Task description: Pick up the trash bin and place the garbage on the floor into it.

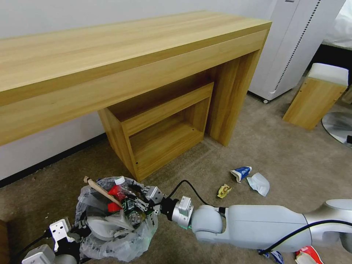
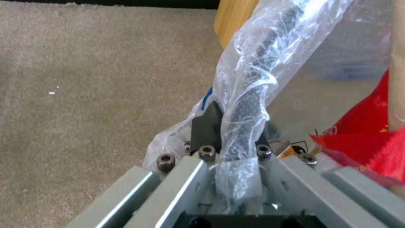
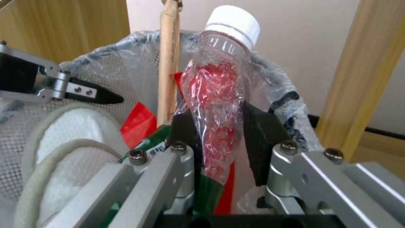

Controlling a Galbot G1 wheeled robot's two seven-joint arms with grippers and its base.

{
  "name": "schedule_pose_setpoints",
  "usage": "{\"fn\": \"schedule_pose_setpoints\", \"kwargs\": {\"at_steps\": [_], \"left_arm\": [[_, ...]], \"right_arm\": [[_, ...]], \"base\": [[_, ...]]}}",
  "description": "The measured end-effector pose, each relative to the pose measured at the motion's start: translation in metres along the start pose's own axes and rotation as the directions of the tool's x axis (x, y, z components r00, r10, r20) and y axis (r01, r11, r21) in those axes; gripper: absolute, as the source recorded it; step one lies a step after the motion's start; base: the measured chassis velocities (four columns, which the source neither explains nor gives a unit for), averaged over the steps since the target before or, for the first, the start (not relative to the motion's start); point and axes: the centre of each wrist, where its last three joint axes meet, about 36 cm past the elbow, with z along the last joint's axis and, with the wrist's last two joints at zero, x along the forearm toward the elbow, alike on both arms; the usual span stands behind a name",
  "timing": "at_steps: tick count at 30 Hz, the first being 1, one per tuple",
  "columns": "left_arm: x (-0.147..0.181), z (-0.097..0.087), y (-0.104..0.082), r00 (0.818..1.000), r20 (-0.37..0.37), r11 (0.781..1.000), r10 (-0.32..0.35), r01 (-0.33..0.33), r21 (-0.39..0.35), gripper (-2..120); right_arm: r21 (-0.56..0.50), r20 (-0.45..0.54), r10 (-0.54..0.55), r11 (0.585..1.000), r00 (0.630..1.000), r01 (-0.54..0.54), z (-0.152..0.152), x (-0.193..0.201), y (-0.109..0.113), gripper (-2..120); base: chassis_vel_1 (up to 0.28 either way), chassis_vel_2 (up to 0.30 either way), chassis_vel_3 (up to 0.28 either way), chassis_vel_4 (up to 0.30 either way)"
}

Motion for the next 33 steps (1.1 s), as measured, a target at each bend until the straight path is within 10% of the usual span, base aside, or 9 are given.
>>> {"fn": "schedule_pose_setpoints", "kwargs": {"at_steps": [24,33], "left_arm": [[-0.002,0.004,0.002,1.0,-0.017,1.0,-0.014,0.014,-0.009,0],[-0.007,0.003,0.007,1.0,-0.021,0.999,-0.008,0.007,-0.041,0]], "right_arm": [[-0.006,0.053,0.025,1.0,0.998,-0.025,-0.013,0.003,-0.002,99],[-0.119,0.179,0.367,0.929,0.913,-0.35,-0.059,0.019,-0.059,100]], "base": [[0.0,0.0,0.0,0.0],[0.0,0.0,0.0,0.0]]}}
